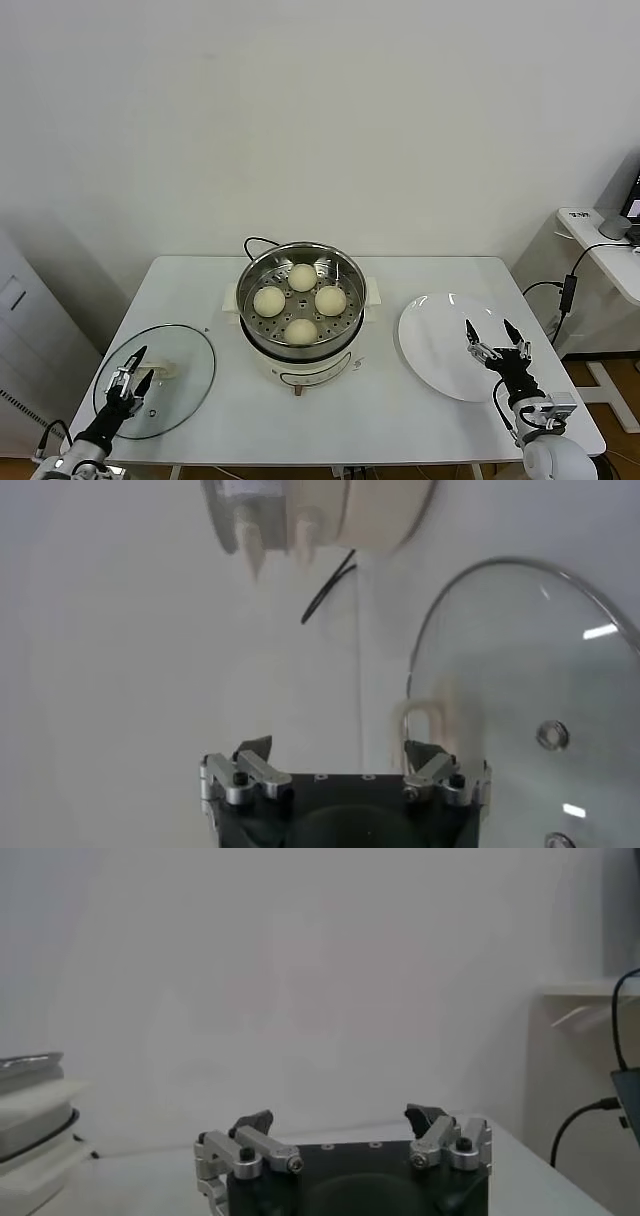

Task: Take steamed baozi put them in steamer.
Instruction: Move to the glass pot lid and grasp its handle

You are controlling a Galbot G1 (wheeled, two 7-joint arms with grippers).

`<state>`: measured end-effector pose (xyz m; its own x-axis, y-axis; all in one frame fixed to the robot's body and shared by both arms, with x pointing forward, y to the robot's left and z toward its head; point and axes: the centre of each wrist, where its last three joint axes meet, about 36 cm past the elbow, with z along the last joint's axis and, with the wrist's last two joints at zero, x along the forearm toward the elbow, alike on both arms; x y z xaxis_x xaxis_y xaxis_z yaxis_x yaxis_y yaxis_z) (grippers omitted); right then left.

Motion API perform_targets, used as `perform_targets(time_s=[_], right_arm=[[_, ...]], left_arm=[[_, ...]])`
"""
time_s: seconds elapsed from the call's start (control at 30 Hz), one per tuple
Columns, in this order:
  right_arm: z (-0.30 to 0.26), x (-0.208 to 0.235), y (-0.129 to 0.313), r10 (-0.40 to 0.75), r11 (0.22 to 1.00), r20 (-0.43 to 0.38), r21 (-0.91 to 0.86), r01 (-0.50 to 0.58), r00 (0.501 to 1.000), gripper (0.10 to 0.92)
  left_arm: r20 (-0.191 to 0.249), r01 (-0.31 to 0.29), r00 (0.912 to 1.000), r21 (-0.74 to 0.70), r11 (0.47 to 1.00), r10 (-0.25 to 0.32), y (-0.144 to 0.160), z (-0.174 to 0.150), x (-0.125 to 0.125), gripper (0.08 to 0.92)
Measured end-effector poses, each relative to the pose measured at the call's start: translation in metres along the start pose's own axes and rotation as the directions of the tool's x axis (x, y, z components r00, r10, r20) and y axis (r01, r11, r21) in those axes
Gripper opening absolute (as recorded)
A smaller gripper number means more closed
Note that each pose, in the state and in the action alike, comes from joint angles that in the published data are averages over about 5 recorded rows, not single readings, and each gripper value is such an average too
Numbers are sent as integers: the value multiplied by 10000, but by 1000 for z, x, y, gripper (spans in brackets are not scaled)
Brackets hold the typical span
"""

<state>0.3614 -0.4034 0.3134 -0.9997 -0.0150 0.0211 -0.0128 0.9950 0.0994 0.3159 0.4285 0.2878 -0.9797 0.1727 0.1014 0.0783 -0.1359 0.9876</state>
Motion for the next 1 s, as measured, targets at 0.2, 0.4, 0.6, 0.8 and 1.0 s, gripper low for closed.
perform_targets(time_s=[0.2,0.4,0.6,0.8,1.0], right_arm=[[3,1,-3,13,10000,-61,20,-13,10000,823],[5,2,-5,8,10000,-118,51,-8,9999,823],[7,0,-5,-17,10000,-142,67,18,9999,823],[7,-1,-6,-65,9999,-139,91,66,9999,823],[6,0,-8,-48,9999,-131,108,49,9999,823]], left_arm=[[17,-59,10000,-425,9991,60,-4,4,-15,823],[-50,-37,10000,-619,9981,34,-5,10,-26,790],[10,-20,10000,-587,9983,20,-4,10,-29,628],[38,168,9999,-442,9989,-166,3,9,-32,455],[-12,588,9983,-318,9978,-589,23,14,-40,282]])
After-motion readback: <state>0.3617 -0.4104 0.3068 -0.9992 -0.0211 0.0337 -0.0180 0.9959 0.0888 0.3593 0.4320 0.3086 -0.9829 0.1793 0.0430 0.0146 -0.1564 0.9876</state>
